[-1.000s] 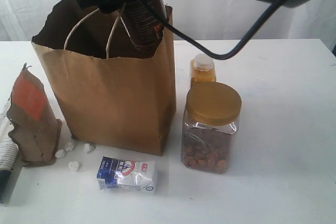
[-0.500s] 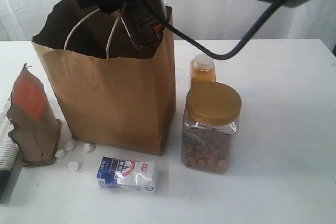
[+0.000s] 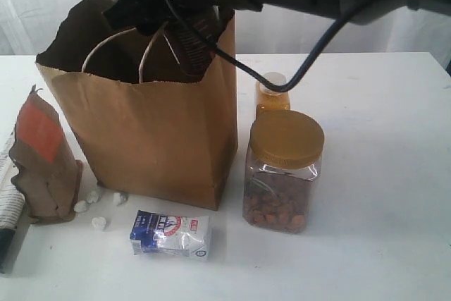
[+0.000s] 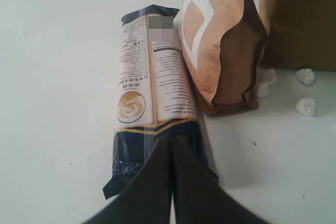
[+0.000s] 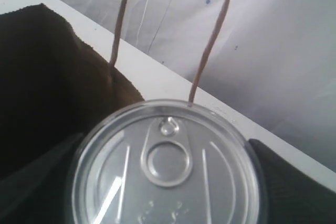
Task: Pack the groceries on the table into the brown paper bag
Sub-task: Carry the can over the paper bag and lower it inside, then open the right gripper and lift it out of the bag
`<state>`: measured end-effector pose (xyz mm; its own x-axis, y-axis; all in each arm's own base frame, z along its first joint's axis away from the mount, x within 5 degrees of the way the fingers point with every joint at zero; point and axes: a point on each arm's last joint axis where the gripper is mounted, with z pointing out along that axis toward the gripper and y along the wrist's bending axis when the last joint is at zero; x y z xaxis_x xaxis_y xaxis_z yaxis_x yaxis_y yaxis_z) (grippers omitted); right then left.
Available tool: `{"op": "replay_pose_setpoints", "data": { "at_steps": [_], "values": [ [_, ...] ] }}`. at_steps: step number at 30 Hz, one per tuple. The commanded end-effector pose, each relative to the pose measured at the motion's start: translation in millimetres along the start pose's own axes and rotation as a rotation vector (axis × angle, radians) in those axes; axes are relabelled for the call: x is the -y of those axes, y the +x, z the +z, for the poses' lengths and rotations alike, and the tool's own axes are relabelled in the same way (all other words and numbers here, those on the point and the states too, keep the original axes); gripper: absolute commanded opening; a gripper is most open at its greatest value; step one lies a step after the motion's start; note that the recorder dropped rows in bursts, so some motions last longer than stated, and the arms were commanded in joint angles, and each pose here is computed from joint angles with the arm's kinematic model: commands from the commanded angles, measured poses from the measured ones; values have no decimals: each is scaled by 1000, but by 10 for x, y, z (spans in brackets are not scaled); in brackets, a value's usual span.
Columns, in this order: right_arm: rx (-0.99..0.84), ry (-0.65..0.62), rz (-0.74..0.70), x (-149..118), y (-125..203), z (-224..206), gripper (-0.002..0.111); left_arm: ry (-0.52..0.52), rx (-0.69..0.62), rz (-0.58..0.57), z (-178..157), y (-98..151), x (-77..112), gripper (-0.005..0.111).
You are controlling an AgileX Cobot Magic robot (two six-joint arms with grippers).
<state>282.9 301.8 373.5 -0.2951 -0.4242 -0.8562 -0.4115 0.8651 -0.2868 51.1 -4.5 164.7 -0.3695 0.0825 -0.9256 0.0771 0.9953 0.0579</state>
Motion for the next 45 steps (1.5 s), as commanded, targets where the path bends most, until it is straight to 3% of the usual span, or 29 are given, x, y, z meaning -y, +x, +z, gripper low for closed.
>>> {"op": "replay_pose_setpoints", "data": {
  "at_steps": [1,29,45],
  "values": [
    [31,35,-13,99,-62,-36,74,-1,9,-12,-2,-6,0,0],
    [24,59,15,202,-106,-179,78,-1,9,-12,-2,-6,0,0],
    [140,-130,189,260,-315,-538,78,-1,9,-12,-2,-6,0,0]
  ]
}}
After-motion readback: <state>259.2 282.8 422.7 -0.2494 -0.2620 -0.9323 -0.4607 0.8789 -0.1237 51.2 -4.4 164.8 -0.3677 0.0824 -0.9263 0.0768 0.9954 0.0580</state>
